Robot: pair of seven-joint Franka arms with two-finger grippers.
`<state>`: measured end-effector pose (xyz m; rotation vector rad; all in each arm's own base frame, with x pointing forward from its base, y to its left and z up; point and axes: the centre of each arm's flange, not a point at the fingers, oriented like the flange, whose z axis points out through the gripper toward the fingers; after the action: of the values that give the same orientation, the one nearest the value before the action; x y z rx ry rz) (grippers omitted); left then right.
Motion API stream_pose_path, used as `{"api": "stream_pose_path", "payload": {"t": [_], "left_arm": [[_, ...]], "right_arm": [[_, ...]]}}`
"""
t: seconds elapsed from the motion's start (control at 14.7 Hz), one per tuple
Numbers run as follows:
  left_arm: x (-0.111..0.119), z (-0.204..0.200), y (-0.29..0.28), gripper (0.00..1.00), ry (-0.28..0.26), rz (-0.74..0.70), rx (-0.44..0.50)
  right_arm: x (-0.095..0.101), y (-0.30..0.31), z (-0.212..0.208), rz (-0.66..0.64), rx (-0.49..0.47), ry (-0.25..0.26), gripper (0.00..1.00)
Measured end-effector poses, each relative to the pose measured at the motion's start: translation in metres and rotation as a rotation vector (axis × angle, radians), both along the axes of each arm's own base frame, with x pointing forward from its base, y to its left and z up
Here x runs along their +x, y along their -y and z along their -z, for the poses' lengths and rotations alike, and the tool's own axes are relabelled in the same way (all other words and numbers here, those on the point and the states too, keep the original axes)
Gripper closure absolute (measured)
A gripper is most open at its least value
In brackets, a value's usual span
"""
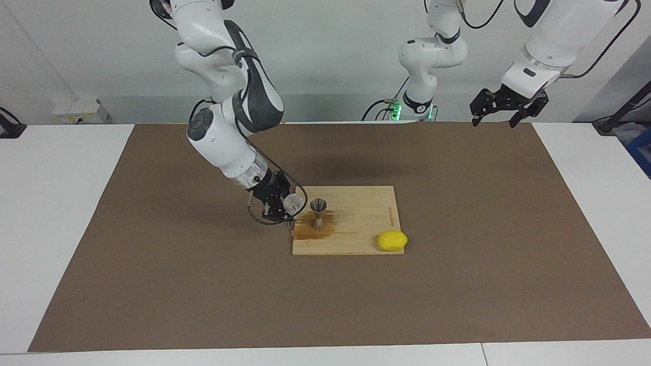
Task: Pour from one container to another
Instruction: 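Lift the glass cup with the right gripper toward the metal cup, then tilt the glass cup over the metal cup with the right gripper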
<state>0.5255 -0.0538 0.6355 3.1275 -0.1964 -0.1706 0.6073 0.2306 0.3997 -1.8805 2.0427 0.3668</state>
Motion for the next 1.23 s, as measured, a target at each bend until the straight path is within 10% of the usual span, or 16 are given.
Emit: {"api": "stream_pose_path", "payload": {"t": [1.23], "left_arm": [[0.000,0.000,-0.001,0.00,-0.001,-0.002,0.000]], "right_arm": [[-0.007,-0.048,-0.019,-0.215,-0.266,0.153,0.49]]}}
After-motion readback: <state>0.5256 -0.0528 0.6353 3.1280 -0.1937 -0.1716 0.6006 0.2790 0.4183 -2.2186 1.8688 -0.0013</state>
